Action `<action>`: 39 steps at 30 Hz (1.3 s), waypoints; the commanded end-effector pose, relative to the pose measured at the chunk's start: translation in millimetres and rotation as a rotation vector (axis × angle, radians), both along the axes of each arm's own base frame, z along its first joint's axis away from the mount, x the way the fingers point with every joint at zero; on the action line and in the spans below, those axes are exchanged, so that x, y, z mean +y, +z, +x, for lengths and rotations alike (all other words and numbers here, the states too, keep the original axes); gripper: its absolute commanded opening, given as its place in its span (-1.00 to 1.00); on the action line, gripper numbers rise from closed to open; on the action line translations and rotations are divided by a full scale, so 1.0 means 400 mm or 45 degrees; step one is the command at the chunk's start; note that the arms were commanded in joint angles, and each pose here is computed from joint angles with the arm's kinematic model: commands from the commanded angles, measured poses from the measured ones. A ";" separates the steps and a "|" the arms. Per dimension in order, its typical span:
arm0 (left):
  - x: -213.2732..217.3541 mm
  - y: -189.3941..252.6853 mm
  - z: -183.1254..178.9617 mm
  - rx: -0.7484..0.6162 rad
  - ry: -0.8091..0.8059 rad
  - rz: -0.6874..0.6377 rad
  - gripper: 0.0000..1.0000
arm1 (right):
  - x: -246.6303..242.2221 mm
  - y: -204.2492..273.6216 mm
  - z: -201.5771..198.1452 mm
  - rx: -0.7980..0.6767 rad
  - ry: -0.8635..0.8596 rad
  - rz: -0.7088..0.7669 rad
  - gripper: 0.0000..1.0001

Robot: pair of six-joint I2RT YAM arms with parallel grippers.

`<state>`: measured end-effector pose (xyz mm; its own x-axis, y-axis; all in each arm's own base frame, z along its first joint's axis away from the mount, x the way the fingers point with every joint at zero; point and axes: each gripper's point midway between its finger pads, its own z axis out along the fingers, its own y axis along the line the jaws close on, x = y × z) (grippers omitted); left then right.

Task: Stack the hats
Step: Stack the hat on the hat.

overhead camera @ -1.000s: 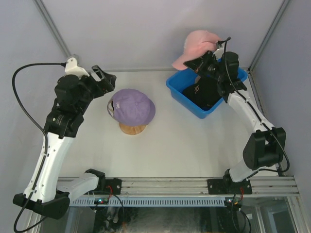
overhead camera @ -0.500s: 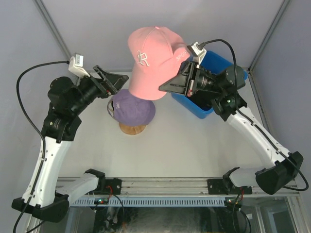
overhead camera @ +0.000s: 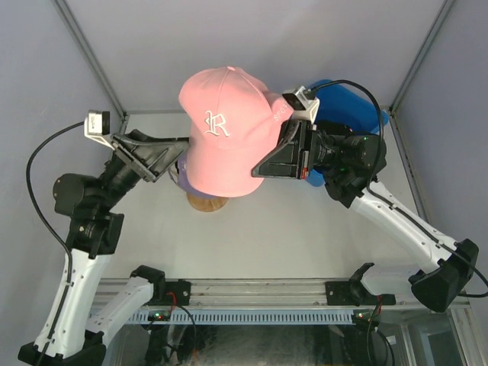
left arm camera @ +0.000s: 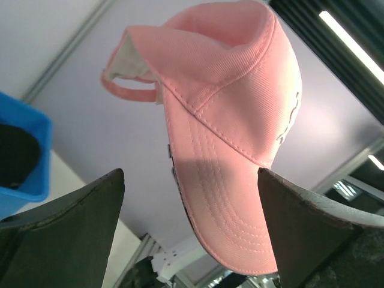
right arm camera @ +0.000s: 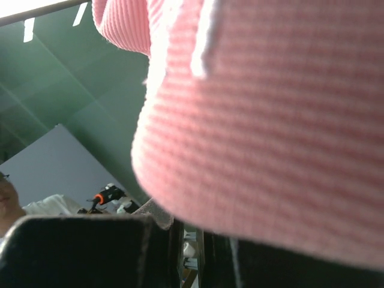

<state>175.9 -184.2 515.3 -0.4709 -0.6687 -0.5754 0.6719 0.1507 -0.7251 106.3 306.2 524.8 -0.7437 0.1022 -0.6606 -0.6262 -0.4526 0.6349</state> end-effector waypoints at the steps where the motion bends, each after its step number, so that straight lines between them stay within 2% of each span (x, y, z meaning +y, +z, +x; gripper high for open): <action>1: -0.009 0.059 -0.095 -0.087 -0.226 -0.139 0.89 | -0.034 0.075 -0.076 -0.065 0.070 0.177 -1.00; 5: -0.008 0.052 -0.114 -0.073 -0.264 -0.163 0.87 | -0.030 0.085 -0.093 -0.036 0.129 0.219 -1.00; 13: 0.004 0.106 -0.174 -0.188 -0.365 -0.275 0.78 | 0.006 0.062 -0.092 0.045 0.220 0.220 -1.00; 19: 0.003 0.130 -0.206 -0.249 -0.452 -0.331 0.59 | 0.032 0.036 -0.065 0.109 0.262 0.229 -1.00; 22: 0.000 0.130 -0.212 -0.263 -0.480 -0.341 0.41 | 0.039 0.026 -0.049 0.139 0.282 0.236 -1.00; 25: -0.002 0.125 -0.205 -0.261 -0.483 -0.350 0.06 | 0.044 0.015 -0.025 0.180 0.296 0.234 -1.00; 27: -0.002 0.126 -0.203 -0.273 -0.487 -0.361 -0.30 | 0.045 0.009 -0.009 0.205 0.299 0.238 -1.00; 29: -0.003 0.127 -0.197 -0.278 -0.486 -0.368 -0.91 | 0.042 0.007 0.008 0.224 0.293 0.243 -1.00; 30: -0.003 0.127 -0.191 -0.278 -0.476 -0.372 -0.98 | 0.042 0.004 0.019 0.236 0.283 0.241 -1.00; 34: 0.007 0.130 -0.152 -0.278 -0.385 -0.421 -1.00 | 0.031 -0.010 0.077 0.307 0.205 0.237 -1.00; 39: 0.022 0.126 -0.079 -0.243 -0.207 -0.460 -1.00 | 0.002 -0.048 0.167 0.391 -0.005 0.195 -0.70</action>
